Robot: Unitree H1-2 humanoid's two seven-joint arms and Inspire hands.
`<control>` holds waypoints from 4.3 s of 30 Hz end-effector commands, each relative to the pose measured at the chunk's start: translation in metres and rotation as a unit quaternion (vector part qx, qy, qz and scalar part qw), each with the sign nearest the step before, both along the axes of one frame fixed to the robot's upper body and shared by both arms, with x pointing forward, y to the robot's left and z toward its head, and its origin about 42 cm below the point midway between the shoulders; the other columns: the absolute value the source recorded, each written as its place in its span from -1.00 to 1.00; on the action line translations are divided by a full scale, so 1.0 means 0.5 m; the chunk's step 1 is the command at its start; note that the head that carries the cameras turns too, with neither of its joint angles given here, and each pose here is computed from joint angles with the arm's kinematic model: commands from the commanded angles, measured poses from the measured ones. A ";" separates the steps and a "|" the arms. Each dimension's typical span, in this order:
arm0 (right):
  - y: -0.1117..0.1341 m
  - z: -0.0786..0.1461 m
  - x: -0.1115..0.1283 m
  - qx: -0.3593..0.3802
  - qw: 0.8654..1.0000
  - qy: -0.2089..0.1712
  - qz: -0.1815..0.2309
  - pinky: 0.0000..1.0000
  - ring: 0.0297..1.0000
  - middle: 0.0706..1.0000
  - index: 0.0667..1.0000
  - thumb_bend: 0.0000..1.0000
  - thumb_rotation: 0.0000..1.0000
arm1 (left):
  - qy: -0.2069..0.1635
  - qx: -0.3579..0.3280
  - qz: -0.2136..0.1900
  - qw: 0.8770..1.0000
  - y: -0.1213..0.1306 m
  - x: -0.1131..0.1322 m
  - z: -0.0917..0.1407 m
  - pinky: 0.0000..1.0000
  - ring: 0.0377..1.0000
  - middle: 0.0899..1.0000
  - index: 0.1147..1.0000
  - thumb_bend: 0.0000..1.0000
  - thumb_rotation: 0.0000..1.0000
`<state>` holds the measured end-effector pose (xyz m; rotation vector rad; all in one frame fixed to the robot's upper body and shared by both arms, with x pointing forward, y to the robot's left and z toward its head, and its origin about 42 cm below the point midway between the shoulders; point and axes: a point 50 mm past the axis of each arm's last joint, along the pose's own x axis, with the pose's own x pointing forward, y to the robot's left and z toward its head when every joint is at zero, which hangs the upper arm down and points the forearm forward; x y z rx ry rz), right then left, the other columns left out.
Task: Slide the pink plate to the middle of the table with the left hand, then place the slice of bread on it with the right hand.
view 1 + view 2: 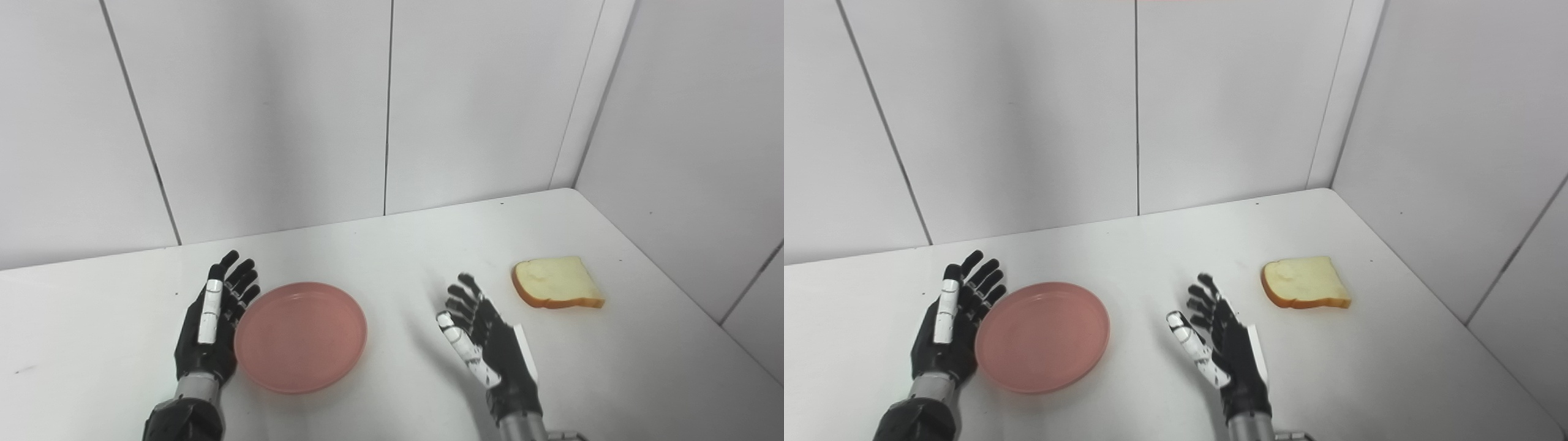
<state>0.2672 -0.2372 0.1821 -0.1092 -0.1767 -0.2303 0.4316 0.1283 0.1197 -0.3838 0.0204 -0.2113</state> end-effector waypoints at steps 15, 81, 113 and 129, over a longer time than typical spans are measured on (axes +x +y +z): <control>-0.221 0.247 0.059 -0.301 0.953 0.011 0.040 0.56 0.95 1.00 0.85 1.00 -0.09 | 0.072 0.002 -0.004 0.997 -0.002 -0.025 -0.071 0.79 0.76 0.62 0.62 0.73 0.37; -0.432 0.211 0.297 -0.719 0.627 0.267 0.140 1.00 0.95 0.89 0.87 1.00 -0.28 | 0.080 0.012 -0.014 0.997 -0.011 -0.039 -0.072 0.79 0.74 0.65 0.73 0.79 0.37; -0.453 0.157 0.333 -0.684 0.608 0.375 0.150 -0.05 0.00 0.09 0.28 0.76 -0.50 | 0.086 0.011 -0.014 0.996 -0.011 -0.040 -0.065 0.84 0.76 0.66 0.72 0.77 0.34; -0.452 0.100 0.308 -0.718 0.602 0.315 0.150 -0.31 -0.23 -0.11 -0.07 0.05 -0.65 | 0.085 0.017 -0.016 0.996 -0.012 -0.043 -0.063 0.84 0.78 0.69 0.70 0.79 0.34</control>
